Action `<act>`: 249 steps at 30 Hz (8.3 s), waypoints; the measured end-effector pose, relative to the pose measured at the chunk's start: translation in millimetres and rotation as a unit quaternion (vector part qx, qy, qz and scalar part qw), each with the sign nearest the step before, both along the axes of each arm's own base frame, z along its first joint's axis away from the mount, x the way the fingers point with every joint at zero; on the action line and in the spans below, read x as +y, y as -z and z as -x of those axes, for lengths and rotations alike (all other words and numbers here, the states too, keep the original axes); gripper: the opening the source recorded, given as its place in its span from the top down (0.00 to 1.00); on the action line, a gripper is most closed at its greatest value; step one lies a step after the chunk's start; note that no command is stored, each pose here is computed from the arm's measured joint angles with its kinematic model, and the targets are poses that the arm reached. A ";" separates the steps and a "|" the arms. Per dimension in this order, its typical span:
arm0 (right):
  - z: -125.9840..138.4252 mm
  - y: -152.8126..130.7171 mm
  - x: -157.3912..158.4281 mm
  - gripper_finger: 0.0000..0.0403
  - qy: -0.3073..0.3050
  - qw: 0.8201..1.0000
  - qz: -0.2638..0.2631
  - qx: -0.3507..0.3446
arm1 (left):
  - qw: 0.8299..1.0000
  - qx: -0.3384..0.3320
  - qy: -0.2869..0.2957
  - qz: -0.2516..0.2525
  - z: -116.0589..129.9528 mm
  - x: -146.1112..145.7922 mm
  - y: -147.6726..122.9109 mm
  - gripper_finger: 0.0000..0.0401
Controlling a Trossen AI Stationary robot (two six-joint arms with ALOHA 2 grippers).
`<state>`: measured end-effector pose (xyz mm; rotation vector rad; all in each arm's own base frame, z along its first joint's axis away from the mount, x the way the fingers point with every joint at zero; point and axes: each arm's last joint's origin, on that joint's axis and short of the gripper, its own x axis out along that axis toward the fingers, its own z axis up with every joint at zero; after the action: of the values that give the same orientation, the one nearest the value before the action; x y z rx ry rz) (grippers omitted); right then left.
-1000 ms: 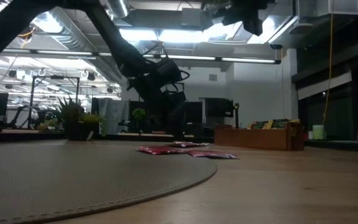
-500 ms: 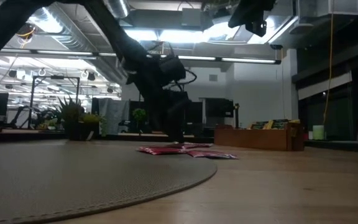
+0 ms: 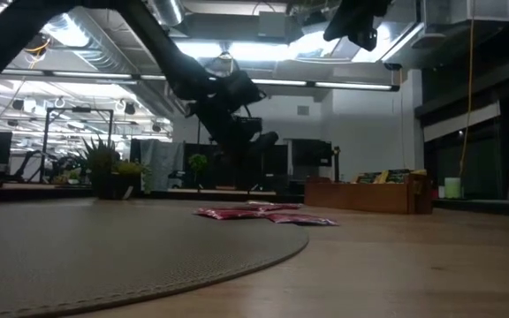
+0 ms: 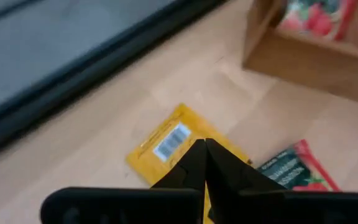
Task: Pick & Place Tea
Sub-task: Move the tea bags to the center of the table, then put the red tea bag into the top section of the wooden organizer
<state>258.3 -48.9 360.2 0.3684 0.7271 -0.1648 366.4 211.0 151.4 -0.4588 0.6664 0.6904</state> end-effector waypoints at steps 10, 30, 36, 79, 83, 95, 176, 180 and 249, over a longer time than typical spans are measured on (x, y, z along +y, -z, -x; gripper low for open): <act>0.0 -1.1 -6.0 0.99 0.021 1.000 -0.010 -0.008 | 0.994 0.087 -0.025 0.065 -23.7 7.0 4.9 0.99; -1.1 -2.2 -6.2 0.99 0.018 1.000 -0.009 -0.017 | 0.971 0.148 -0.031 0.187 -23.6 3.3 9.3 0.99; -1.2 -2.4 -4.7 0.99 0.001 0.999 -0.030 -0.020 | 0.966 0.172 0.017 0.194 -31.1 -20.1 9.9 0.99; -42.9 145.8 58.1 0.99 0.130 0.958 -0.254 -0.019 | 0.921 -0.007 0.322 0.219 59.5 -137.0 -33.1 0.99; -53.6 155.1 71.8 0.99 0.159 0.945 -0.285 -0.034 | 0.919 0.006 0.340 0.200 56.4 -150.8 -32.4 0.99; -66.3 181.2 103.2 0.99 0.196 0.928 -0.316 -0.031 | 0.922 0.077 0.350 0.145 57.5 -179.1 -26.8 0.99; -85.2 241.1 72.6 0.62 0.254 0.912 -0.321 0.013 | 0.956 0.121 0.243 0.109 40.5 -190.1 34.7 0.99; -82.5 243.9 72.6 0.62 0.261 0.911 -0.316 0.031 | 0.957 0.120 0.242 0.108 39.7 -189.9 36.1 0.99; -112.1 213.2 9.9 0.99 0.316 0.822 -0.419 -0.221 | 0.933 0.115 0.294 -0.174 94.0 -196.1 -83.9 0.47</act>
<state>370.3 -39.0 147.0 1.4529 0.1442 -0.3679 272.4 14.9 235.3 0.1599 0.8322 0.2770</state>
